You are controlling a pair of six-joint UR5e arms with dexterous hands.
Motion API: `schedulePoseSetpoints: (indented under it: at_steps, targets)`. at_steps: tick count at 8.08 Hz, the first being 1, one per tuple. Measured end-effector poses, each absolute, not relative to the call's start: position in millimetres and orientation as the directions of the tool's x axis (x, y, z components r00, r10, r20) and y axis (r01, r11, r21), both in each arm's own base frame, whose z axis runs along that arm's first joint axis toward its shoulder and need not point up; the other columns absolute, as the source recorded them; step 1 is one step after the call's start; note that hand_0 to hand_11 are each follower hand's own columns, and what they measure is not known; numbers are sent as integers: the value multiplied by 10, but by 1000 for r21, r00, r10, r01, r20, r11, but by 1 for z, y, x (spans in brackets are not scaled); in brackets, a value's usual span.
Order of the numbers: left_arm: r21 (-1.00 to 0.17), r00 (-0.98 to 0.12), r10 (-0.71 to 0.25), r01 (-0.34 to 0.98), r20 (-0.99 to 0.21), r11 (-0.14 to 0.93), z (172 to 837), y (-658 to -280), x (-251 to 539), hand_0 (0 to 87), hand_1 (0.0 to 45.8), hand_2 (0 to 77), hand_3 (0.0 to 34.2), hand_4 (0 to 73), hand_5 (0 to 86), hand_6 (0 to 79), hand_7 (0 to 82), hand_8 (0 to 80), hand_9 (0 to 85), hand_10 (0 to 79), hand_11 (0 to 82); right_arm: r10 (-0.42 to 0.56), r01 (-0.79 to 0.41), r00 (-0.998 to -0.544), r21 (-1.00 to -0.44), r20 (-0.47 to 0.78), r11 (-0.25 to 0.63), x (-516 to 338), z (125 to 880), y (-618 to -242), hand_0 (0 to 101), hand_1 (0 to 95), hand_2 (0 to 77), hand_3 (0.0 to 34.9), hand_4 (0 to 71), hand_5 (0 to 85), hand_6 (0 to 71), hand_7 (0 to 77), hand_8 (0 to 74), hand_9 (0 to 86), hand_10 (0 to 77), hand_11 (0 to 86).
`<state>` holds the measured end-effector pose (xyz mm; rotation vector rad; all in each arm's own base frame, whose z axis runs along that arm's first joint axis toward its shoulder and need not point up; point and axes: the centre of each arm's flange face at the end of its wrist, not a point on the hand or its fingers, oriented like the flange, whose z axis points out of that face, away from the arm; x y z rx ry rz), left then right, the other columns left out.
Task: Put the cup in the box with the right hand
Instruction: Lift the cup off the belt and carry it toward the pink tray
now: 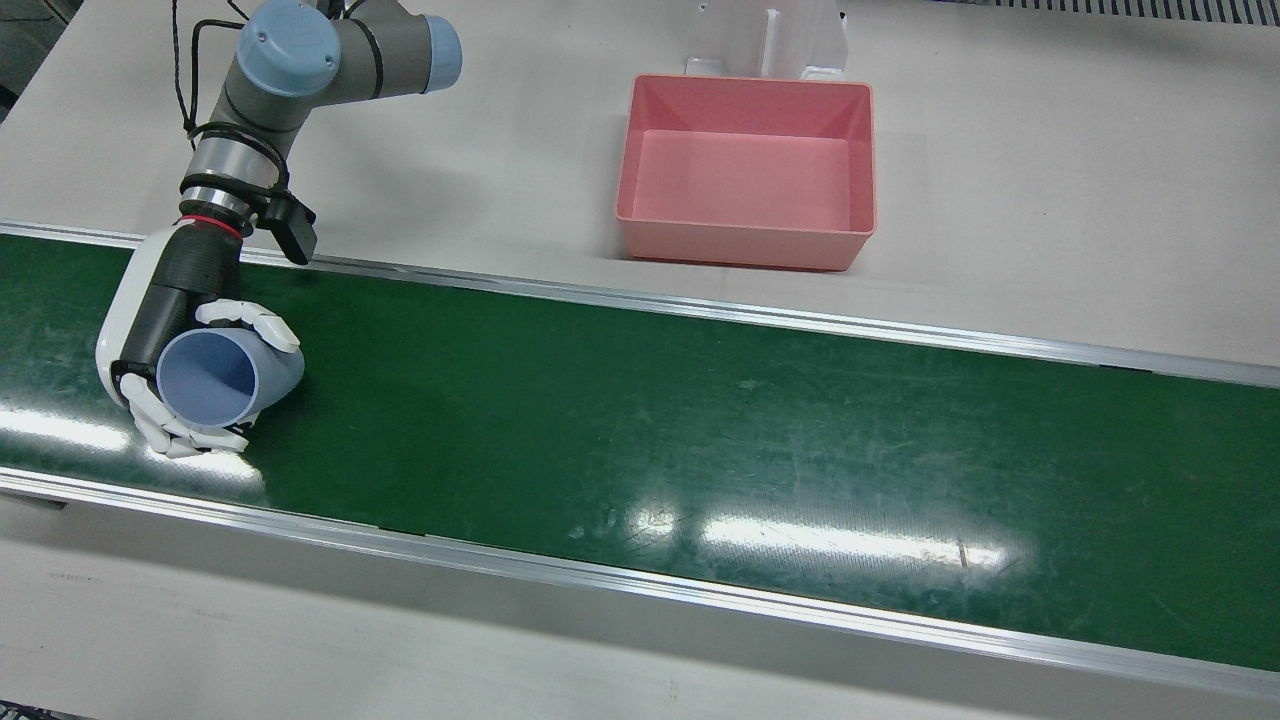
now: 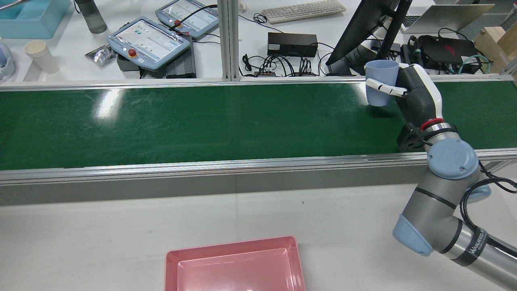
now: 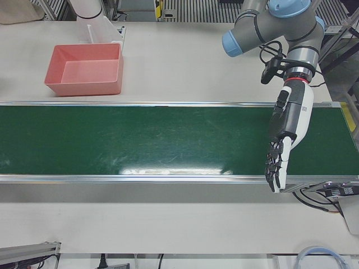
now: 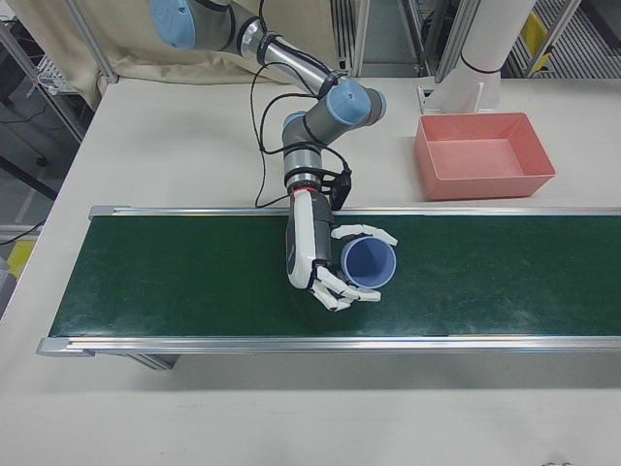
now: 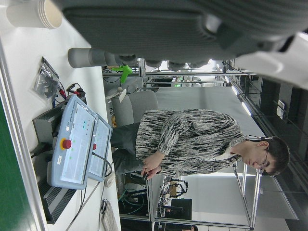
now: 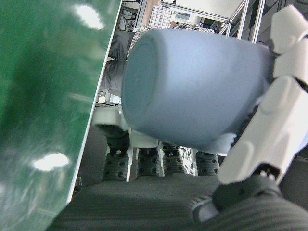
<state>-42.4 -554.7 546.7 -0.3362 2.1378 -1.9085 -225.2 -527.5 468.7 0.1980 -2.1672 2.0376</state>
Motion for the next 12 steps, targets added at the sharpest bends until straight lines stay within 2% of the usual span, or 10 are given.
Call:
schedulePoseSetpoints:
  at_steps: [1,2,5,6,7,8,12]
  targets:
    - [-994,-941,-337,-2,-36,113,547,-555,-43,0,5,11,0,11,5,5,5,0,0,0,0,5,-194,-981,-978,195,80,-219,458,-525,499,164,207,0,295,185,453,682,638,747,589,627]
    - [-994,-941,-337,-2,-36,113,547,-555,-43,0,5,11,0,11,5,5,5,0,0,0,0,-3,-180,-984,-978,181,106,-213,441,-520,501,164,207,0,316,185,464,698,709,725,671,709]
    - [-994,-941,-337,-2,-36,113,547,-555,-43,0,5,11,0,11,5,5,5,0,0,0,0,25,-140,-988,-959,150,245,-220,356,-474,495,164,207,0,333,175,464,704,704,709,633,698]
    - [-994,-941,-337,-2,-36,113,547,-555,-43,0,5,11,0,11,5,5,5,0,0,0,0,49,-128,-988,-949,148,288,-235,331,-451,489,82,235,0,338,175,464,704,704,709,605,698]
    - [-994,-941,-337,-2,-36,113,547,-555,-43,0,5,11,0,11,0,5,5,0,0,0,0,84,-117,-985,-940,151,321,-258,313,-424,489,82,235,0,338,164,464,698,704,693,605,698]
    - [-994,-941,-338,-2,-36,113,547,-555,-42,0,5,11,0,11,0,0,5,0,0,0,0,122,-110,-979,-933,161,342,-283,300,-397,495,82,235,0,344,164,442,698,704,693,600,698]
    - [-993,-941,-338,-2,-36,114,546,-555,-42,0,5,11,0,11,5,5,5,0,0,0,0,234,-124,-946,-919,223,375,-369,273,-300,493,82,235,0,344,164,447,698,704,682,600,704]
